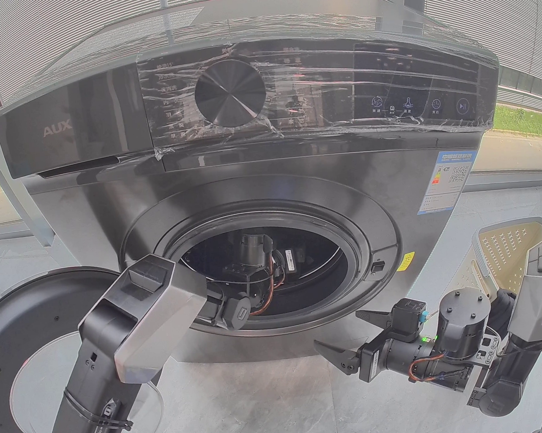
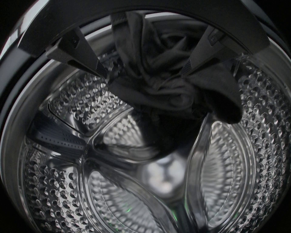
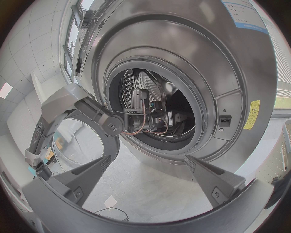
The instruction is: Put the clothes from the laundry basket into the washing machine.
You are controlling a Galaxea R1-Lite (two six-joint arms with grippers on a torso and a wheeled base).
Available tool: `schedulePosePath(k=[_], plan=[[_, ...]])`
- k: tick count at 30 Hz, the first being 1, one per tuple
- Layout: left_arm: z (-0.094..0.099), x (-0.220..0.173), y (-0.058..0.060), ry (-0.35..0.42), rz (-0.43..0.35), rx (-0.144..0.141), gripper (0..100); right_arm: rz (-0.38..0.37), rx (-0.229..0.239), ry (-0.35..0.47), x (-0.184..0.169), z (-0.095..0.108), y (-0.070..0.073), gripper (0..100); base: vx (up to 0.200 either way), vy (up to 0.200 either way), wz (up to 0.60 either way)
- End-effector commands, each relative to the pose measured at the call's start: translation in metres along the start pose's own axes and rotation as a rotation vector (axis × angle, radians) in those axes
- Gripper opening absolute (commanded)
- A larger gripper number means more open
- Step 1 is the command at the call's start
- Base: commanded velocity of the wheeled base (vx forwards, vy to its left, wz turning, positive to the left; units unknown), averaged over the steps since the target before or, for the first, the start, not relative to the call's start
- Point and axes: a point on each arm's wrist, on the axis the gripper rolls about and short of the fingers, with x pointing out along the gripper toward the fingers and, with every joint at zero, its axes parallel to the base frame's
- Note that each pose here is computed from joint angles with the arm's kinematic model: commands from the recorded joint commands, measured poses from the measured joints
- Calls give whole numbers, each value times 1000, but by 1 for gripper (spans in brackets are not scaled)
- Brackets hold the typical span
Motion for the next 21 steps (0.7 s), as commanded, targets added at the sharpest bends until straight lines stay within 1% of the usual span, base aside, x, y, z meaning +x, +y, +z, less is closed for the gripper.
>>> schedulePosePath(k=[1,2,4,5,6,8,14,16,17,18,19,20,21], plan=[[19,-59,-25,71,-55,31,100,5,-1,-16,-2,4,1,100,0,0,0],[18,-62,-25,80,-54,34,100,6,-1,-18,-2,5,1,100,0,0,0],[11,-85,-30,120,-80,49,100,6,-1,-25,-3,7,2,100,0,0,0],[11,-88,-30,122,-82,49,100,7,-1,-24,-4,6,2,100,0,0,0],[9,-100,-31,129,-99,54,100,6,-1,-25,-4,7,2,100,0,0,0],[10,-116,-33,131,-112,58,100,6,-1,-25,-5,7,2,100,0,0,0],[9,-173,-33,170,-148,78,100,11,-1,-40,-9,11,3,100,0,0,0],[9,-179,-33,173,-152,79,100,11,-1,-40,-9,11,3,100,0,0,0],[12,-200,-34,172,-172,79,100,10,-1,-37,-10,11,3,100,0,0,0],[13,-201,-34,173,-173,80,100,10,-1,-37,-10,11,3,100,0,0,0],[14,-218,-33,179,-191,80,100,8,-1,-37,-10,11,3,100,0,0,0],[14,-220,-33,179,-193,80,100,8,-1,-36,-11,11,3,100,0,0,0],[16,-233,-32,178,-208,80,100,6,0,-35,-14,11,2,100,0,0,0]])
